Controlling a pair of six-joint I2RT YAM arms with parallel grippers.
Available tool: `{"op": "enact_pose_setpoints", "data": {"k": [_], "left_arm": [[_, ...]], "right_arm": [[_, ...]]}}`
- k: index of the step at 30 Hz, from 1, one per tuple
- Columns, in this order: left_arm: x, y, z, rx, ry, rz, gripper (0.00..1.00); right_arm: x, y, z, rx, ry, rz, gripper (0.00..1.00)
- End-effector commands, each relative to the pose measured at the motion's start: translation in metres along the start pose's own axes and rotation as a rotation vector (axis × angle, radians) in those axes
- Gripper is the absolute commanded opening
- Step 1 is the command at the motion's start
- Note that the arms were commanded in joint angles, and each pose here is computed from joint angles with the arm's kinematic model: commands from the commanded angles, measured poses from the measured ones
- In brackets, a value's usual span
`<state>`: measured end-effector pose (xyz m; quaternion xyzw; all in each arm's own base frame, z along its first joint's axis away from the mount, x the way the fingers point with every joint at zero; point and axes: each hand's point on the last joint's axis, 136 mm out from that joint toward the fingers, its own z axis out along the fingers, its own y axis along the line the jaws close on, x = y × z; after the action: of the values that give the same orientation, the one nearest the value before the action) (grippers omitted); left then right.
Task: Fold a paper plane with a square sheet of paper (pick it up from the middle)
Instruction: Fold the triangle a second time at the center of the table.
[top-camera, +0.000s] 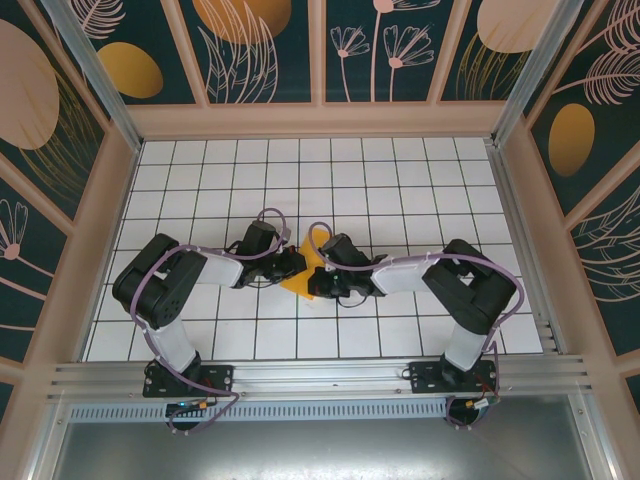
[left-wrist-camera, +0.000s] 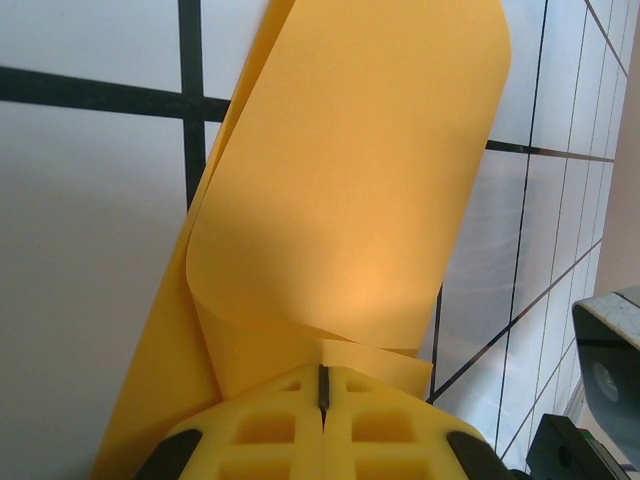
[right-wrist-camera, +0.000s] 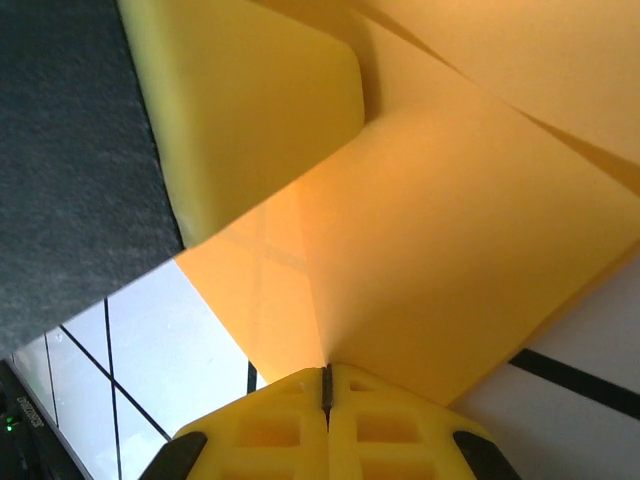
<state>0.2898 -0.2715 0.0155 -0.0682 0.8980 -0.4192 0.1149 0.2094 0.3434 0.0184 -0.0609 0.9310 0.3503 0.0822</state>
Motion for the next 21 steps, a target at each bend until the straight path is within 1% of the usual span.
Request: {"op": "enact_pose_setpoints", "data": {"k": [1, 3, 10, 15, 18, 21], "left_arm": [[0.014, 0.030, 0.004, -0.087, 0.038, -0.038, 0.00], [0.014, 0.030, 0.004, -0.089, 0.037, -0.038, 0.00], [0.014, 0.031, 0.003, -0.091, 0.038, -0.040, 0.00], [0.014, 0.030, 0.003, -0.086, 0.037, -0.037, 0.00], [0.014, 0.029, 0.003, -0.084, 0.039, -0.036, 0.00], [0.015, 0.029, 0.002, -0.083, 0.039, -0.034, 0.00]], "right_arm": [[0.035, -0.013, -0.001, 0.032, 0.114, 0.012, 0.06], [0.038, -0.017, -0.002, 0.052, 0.121, 0.009, 0.06], [0.049, -0.019, -0.006, 0.055, 0.157, -0.007, 0.07], [0.050, -0.023, -0.012, 0.076, 0.151, -0.010, 0.07], [0.044, -0.020, -0.015, 0.085, 0.129, -0.015, 0.07], [0.028, 0.001, -0.023, 0.044, 0.071, -0.026, 0.07]]}}
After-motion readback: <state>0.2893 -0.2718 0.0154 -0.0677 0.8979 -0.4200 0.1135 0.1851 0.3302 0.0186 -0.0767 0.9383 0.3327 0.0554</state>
